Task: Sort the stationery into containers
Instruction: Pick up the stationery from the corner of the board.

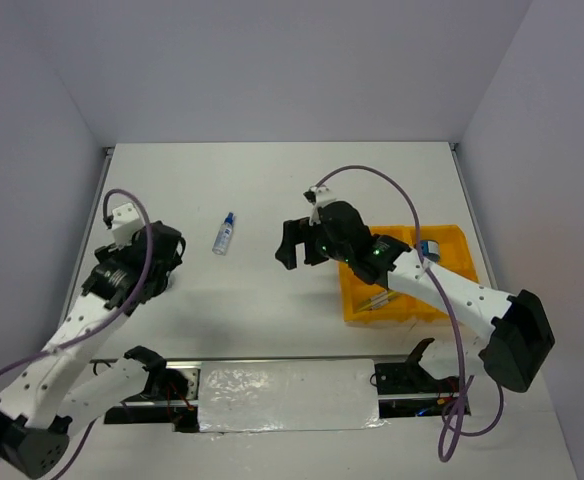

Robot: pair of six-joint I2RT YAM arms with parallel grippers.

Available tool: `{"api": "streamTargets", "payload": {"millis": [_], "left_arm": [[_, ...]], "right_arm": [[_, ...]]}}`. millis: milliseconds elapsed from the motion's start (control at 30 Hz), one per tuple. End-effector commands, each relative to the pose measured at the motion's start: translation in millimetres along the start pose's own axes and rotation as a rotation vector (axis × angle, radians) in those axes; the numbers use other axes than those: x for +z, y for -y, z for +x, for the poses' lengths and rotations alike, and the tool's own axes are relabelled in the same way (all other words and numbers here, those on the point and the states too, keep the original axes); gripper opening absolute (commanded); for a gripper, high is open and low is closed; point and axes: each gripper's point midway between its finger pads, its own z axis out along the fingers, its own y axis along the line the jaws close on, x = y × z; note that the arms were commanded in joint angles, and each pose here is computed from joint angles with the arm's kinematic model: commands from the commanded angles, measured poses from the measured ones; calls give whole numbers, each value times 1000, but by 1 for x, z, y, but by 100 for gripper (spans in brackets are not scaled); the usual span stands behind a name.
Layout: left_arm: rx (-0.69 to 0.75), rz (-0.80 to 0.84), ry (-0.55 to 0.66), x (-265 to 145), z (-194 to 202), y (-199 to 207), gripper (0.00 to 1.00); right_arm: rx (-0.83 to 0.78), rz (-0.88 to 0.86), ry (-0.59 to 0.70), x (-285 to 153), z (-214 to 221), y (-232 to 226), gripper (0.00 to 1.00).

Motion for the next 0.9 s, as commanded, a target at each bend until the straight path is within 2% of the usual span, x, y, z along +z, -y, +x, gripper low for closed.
{"api": "streamTargets", "payload": {"millis": [0,233,367,667,867], "left_arm": [[-62,18,-127,23,15,25,99],[-156,-8,-260,75,36,37,99],[-193,-75,-300,97,49,19,99],[-217,-22,-358,112,73,23,99],[-223,-88,-368,121,83,15,99]], "right_arm": [[-27,-84,107,-14,-30,-35,100],[-78,-151,144,-59,-16,-45,100],[-76,-184,162,-75,-9,-44,100],[-73,-216,138,-73,2,-51,100],[-96,-231,114,-71,7,-63,100]]}}
